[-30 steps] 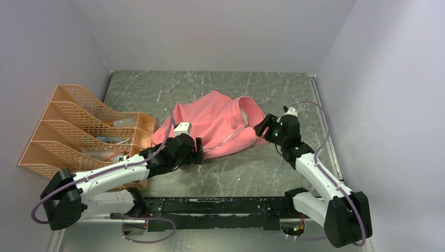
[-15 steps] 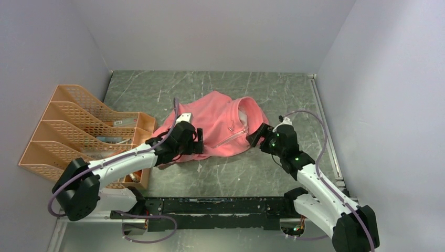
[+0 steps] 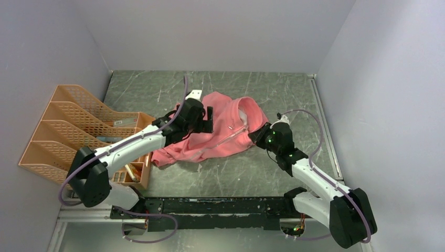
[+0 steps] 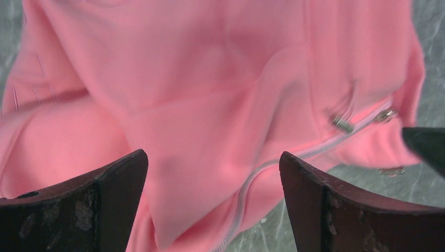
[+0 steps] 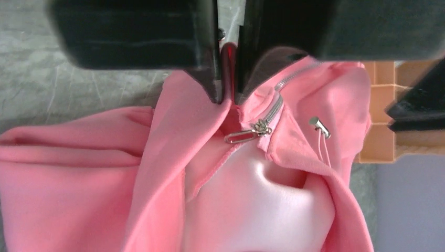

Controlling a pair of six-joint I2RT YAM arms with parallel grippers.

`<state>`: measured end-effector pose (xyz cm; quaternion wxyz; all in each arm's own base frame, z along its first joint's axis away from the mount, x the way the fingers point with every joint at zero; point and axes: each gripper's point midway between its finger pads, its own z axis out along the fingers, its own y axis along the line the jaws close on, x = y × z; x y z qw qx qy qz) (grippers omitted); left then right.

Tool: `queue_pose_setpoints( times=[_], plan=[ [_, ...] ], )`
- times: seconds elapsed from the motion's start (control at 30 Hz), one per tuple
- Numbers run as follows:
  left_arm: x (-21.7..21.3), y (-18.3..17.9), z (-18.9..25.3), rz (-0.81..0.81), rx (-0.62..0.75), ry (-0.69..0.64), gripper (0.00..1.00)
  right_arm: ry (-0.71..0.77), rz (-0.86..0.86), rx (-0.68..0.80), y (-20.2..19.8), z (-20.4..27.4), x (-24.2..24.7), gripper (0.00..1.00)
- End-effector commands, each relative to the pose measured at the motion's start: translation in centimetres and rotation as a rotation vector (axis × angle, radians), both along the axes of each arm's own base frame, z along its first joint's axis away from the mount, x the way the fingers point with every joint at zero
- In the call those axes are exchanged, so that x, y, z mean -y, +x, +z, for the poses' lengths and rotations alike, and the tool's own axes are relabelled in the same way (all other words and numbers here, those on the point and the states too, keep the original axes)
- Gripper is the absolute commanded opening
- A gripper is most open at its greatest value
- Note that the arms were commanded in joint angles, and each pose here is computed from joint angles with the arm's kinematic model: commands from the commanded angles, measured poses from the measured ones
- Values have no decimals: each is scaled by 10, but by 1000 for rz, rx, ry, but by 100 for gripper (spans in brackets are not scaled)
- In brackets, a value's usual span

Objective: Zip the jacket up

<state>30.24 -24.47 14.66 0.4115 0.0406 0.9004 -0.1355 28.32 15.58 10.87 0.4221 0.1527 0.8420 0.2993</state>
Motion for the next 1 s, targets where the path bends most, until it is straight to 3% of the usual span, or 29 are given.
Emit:
queue_pose_setpoints(
  times=[0.0, 0.4, 0.73, 0.97],
  plan=[
    [8, 27, 18, -15, 56, 62, 100, 38, -7, 65, 13, 17, -6, 3],
    [104, 80, 45, -239, 97, -37, 100, -4, 22, 129, 11, 31, -3, 0],
    [138, 103, 49, -289, 102, -70, 100, -16, 38, 124, 6, 23, -3, 0],
    [145, 117, 12, -285, 33, 17, 78, -48, 32, 128, 14, 24, -1, 0]
  ],
)
